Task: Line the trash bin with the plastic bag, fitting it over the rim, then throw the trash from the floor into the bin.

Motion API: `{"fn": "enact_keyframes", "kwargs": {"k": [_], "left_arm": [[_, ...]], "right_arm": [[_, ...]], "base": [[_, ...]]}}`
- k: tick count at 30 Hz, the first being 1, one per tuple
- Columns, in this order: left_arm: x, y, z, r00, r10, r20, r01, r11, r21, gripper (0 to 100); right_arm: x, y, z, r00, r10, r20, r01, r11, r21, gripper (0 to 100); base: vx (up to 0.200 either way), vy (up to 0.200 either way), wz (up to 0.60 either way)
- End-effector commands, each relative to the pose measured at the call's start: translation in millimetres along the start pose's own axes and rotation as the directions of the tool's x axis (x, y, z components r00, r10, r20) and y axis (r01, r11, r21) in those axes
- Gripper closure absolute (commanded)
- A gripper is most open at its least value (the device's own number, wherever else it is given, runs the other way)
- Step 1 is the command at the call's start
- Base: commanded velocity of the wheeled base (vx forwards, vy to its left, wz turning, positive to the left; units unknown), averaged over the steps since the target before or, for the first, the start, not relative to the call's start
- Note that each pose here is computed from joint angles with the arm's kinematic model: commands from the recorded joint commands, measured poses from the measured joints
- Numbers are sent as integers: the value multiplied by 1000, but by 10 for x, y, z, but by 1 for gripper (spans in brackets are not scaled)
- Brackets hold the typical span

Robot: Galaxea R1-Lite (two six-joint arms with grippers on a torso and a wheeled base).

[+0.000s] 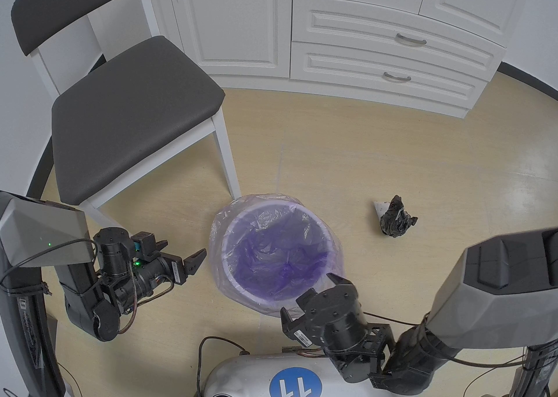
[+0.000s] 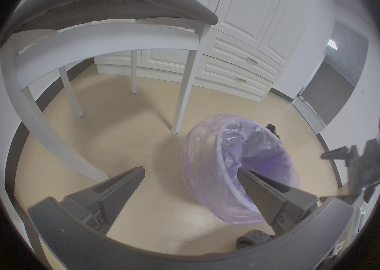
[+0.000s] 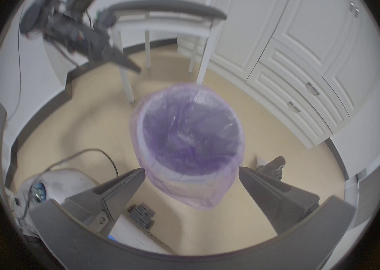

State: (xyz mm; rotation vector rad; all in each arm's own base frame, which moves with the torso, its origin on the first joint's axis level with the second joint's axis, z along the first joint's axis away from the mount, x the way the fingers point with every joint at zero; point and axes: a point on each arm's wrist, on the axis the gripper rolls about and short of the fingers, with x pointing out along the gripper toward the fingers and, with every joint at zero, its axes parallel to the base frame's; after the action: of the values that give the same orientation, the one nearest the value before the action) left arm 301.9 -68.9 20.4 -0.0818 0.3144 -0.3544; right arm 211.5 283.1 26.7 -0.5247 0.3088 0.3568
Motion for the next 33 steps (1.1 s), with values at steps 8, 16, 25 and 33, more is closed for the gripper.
{"fn": "enact_keyframes", "kwargs": {"k": [8, 16, 25, 33], "left_arm": [[901, 230, -273, 993, 89, 73, -90, 996, -2, 0], [1356, 282, -363, 993, 80, 92, -79, 997, -12, 0], [1726, 320, -537, 997, 67, 44, -65, 997, -43, 0], [1900, 345, -526, 997, 70, -26, -71, 996, -52, 0]], "right_arm": [[-2, -618, -48, 965, -191, 182, 145, 961, 237, 0], [32, -1024, -60, 940, -297, 166, 235, 920, 314, 0], [25, -1171, -38, 936, -305, 179, 235, 915, 329, 0], [217, -1216, -224, 947, -295, 128, 245, 920, 306, 0]], "base": [[0, 0, 0], [0, 0, 0], [0, 0, 0], [0, 0, 0]]}}
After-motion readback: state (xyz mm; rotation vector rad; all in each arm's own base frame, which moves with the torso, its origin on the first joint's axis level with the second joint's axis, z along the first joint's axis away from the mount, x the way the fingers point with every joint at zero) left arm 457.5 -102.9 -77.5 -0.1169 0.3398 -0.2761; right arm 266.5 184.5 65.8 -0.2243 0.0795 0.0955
